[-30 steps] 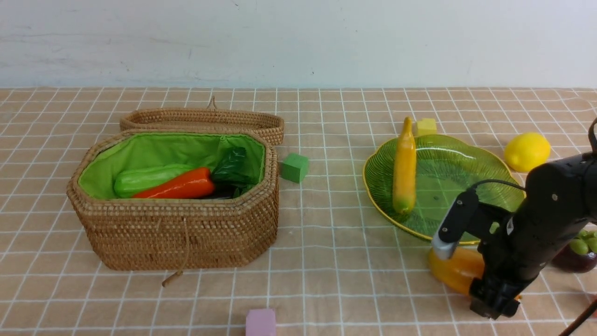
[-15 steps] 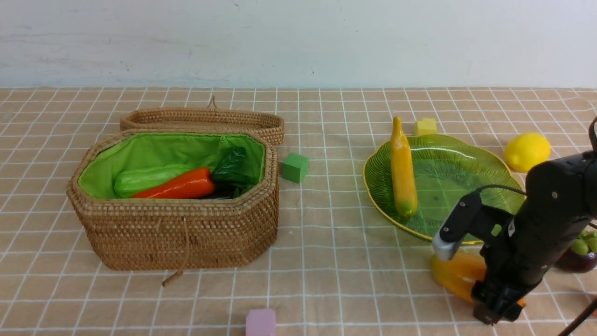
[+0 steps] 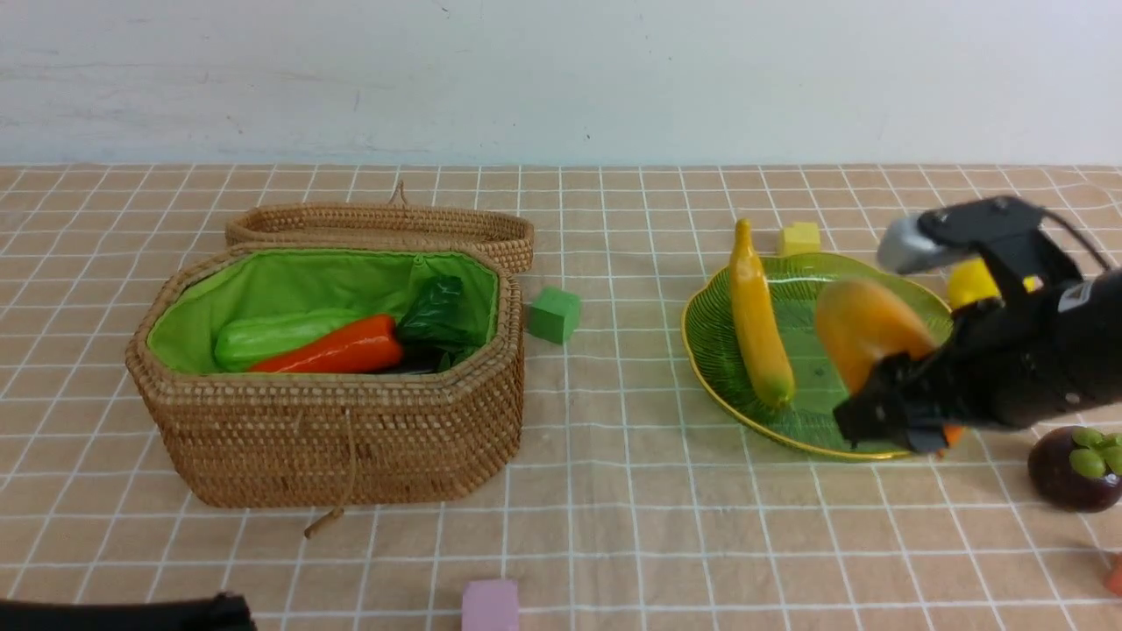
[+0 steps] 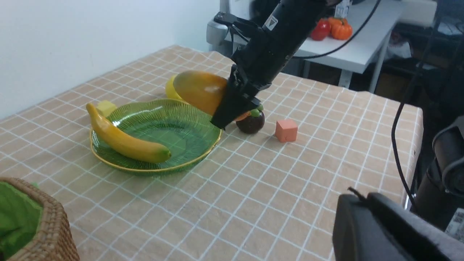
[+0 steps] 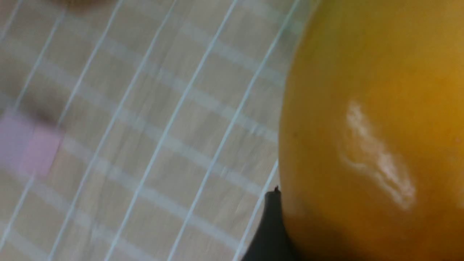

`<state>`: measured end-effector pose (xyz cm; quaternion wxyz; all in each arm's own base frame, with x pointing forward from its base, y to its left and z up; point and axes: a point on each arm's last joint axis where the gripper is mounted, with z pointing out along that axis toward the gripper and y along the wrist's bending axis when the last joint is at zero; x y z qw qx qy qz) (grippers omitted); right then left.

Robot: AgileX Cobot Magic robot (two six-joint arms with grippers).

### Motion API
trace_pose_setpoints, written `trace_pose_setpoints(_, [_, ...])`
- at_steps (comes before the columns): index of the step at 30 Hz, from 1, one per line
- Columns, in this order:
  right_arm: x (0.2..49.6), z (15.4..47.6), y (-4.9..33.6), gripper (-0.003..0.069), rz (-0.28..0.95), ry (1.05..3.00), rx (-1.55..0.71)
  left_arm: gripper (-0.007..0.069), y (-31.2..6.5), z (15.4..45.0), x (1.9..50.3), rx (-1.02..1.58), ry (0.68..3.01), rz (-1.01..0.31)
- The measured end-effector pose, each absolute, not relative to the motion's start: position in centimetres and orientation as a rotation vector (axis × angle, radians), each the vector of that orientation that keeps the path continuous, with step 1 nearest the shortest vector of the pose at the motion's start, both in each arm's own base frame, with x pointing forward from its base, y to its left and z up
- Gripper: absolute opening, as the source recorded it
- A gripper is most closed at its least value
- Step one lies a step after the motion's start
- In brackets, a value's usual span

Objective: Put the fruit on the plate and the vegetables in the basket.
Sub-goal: Use the right arm to grab a mango and put it into the right plate

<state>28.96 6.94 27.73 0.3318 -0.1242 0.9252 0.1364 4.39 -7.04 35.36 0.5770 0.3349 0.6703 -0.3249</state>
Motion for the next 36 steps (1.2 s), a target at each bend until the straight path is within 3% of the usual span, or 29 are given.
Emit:
trace_pose_setpoints(4, [32.5, 27.0, 5.1, 0.0560, 0.330, 2.414, -0.161, 0.0018, -7.0, 35.5, 4.5, 0.763, 1.558, -0.762])
trace_pose_setpoints(19, [38.0, 27.3, 5.3, 0.0560, 0.293, 2.431, -0.210, -0.0013, -7.1, 35.5, 4.4, 0.769, 1.565, -0.779])
trace_pose_setpoints(26, [42.1, 21.3, 5.2, 0.0560, 0.219, 2.588, -0.217, -0.0013, -7.1, 35.5, 4.3, 0.768, 1.567, -0.790])
trace_pose_setpoints(36, [43.9, 18.9, 5.2, 0.0560, 0.202, 2.682, -0.226, -0.0013, -7.1, 35.5, 4.3, 0.767, 1.567, -0.792])
